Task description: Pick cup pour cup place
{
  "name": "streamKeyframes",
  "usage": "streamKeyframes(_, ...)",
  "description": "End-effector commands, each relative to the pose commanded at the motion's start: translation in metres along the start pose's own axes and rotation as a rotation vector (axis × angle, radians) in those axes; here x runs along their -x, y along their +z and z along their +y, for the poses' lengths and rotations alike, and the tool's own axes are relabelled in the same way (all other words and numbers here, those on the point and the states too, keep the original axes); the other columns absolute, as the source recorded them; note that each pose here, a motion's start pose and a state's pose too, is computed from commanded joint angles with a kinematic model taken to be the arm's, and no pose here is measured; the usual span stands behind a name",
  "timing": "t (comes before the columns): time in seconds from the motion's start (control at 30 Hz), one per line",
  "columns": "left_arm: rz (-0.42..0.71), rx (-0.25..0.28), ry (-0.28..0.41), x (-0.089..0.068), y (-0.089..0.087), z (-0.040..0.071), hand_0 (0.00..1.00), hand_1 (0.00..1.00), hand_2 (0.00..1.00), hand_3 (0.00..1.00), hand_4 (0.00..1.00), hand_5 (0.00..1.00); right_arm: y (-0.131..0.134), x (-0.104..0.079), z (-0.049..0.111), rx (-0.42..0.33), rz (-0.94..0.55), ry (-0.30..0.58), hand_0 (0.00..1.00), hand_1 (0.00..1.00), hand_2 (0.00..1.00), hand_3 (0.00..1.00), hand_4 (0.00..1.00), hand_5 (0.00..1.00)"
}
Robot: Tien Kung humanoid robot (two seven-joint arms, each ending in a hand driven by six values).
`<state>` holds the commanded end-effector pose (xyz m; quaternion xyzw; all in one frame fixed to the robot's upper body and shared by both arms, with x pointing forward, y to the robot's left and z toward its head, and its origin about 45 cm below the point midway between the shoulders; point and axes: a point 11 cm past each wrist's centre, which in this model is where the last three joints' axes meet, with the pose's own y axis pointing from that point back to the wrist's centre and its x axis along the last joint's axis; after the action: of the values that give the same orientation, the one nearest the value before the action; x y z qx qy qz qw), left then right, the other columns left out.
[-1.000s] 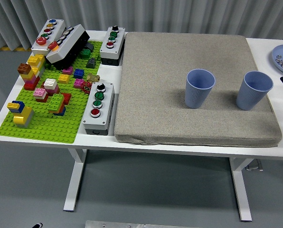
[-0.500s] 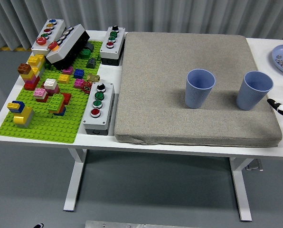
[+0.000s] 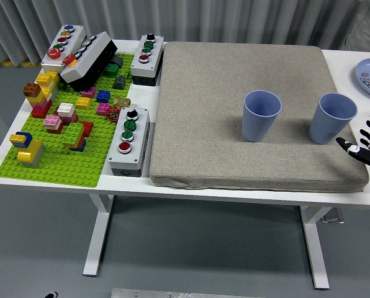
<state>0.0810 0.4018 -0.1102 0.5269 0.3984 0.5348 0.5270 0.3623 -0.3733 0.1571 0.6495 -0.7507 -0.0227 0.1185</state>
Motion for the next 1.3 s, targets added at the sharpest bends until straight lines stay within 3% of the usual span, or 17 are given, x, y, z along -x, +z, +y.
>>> streamKeyframes(0.53,-0.003,-0.003,0.0,0.0,-0.002,0.0,0.823,0.783,0.841,0.761,0.573,0.998,-0.005,0.023,-0.012,-0.008,0.008,-0.034,0.941,0.911,0.998,0.998,0.872,0.4)
streamKeyframes(1.3,-0.006,0.003,0.0,0.0,0.002,0.0,0.823,0.783,0.841,0.761,0.573,0.998,-0.013,0.034,-0.024,-0.013,0.005,-0.056,0.945,0.913,0.998,0.998,0.868,0.406)
